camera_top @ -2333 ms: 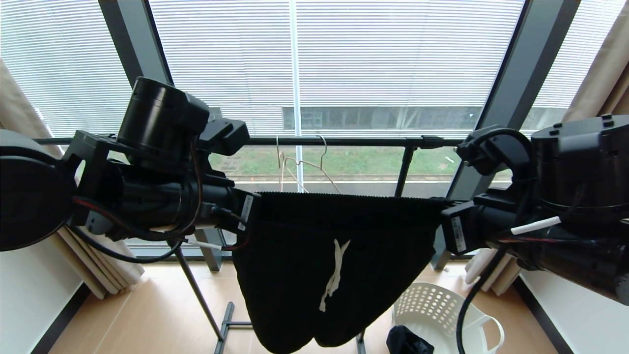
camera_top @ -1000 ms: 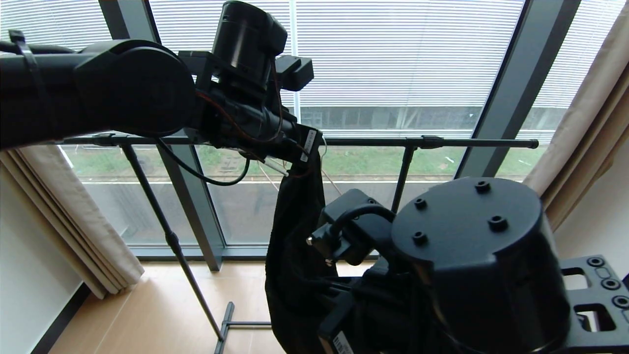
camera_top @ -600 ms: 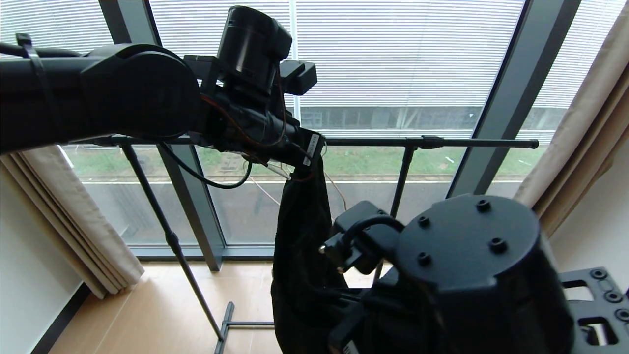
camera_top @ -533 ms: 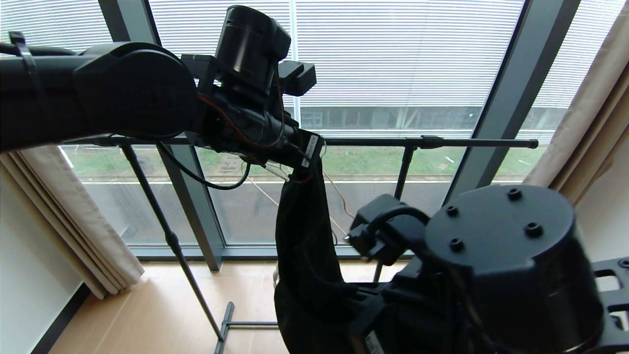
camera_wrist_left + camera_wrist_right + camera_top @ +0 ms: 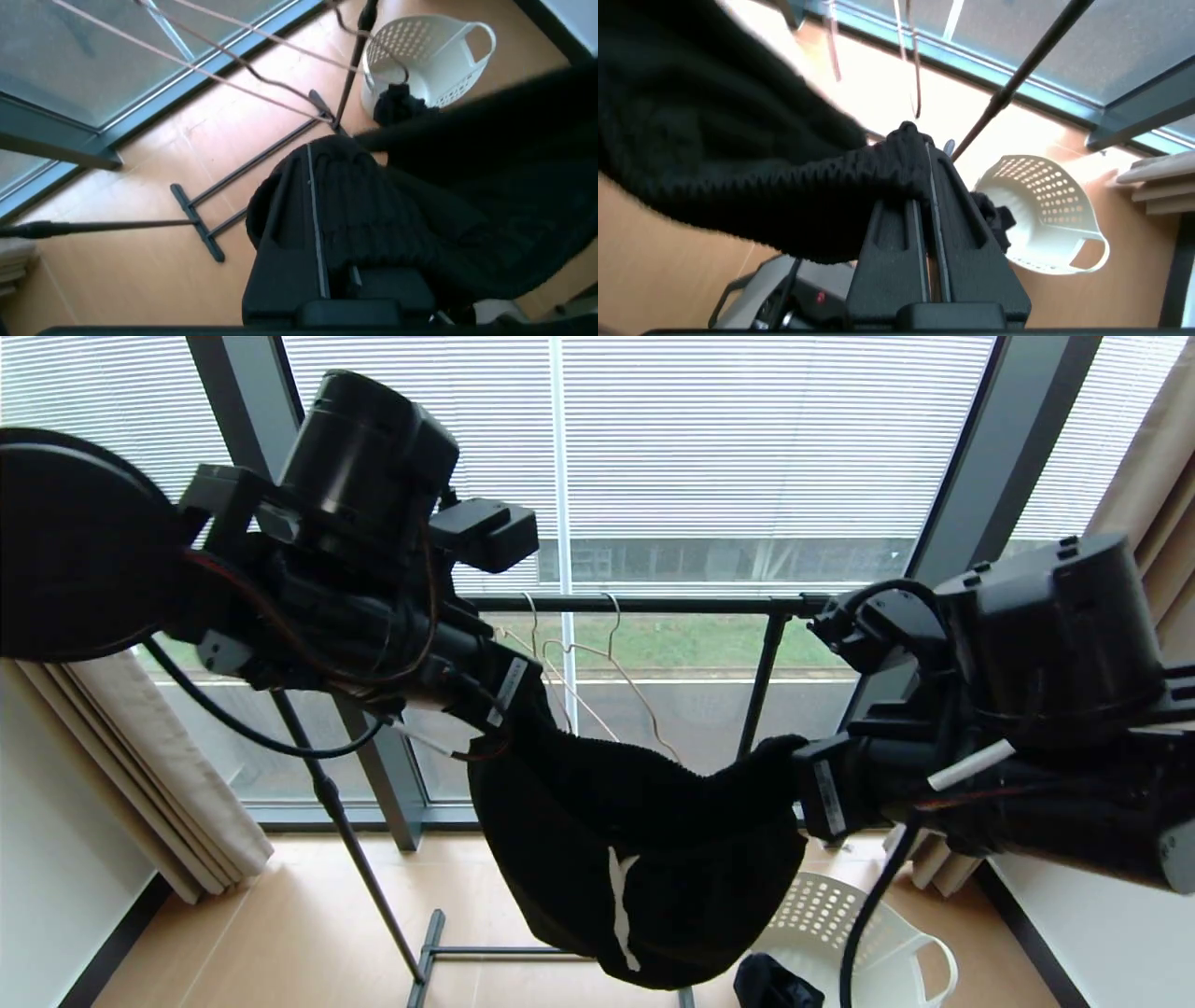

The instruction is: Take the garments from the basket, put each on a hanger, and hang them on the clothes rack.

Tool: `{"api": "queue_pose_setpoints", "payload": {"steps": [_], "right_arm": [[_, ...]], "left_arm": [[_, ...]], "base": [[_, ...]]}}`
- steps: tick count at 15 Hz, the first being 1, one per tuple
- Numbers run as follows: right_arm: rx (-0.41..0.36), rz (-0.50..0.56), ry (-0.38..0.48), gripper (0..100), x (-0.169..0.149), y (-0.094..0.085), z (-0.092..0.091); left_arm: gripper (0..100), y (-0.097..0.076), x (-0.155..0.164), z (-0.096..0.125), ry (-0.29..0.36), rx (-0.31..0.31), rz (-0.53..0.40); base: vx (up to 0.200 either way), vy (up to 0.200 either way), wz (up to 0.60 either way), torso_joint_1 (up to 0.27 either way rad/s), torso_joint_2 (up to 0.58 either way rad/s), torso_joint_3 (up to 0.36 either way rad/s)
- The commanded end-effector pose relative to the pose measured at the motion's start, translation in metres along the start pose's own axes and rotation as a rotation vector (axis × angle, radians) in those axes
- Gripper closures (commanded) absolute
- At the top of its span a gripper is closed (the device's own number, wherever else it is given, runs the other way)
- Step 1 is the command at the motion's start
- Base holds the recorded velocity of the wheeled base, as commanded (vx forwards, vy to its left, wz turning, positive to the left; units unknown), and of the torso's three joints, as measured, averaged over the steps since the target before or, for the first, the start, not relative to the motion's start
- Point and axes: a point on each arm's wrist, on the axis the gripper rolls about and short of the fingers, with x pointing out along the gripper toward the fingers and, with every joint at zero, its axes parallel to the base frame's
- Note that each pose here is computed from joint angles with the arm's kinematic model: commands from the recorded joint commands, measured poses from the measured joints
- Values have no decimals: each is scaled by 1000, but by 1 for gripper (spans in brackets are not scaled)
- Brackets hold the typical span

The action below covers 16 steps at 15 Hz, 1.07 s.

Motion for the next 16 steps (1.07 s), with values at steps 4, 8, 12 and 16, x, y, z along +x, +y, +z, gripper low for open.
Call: {"api": "queue_pose_setpoints", "payload": {"steps": [4, 8, 12, 16], "right_arm": [[29, -17, -53, 100, 74, 29, 52], [11, 24, -92, 100, 101, 60, 75], [0, 63, -110, 100, 111, 83, 80], [-1, 73, -97, 100, 112, 89, 75]], "left_arm": [[100, -18, -34, -48, 70, 58, -54], [100, -51, -37, -50, 71, 81, -150], [100, -74, -34, -44, 50, 85, -209], [100, -74, -32, -44, 44, 81, -209]], "base": [[0, 0, 0, 0, 0, 0], [0, 0, 0, 0, 0, 0], [0, 0, 0, 0, 0, 0], [0, 0, 0, 0, 0, 0]]}}
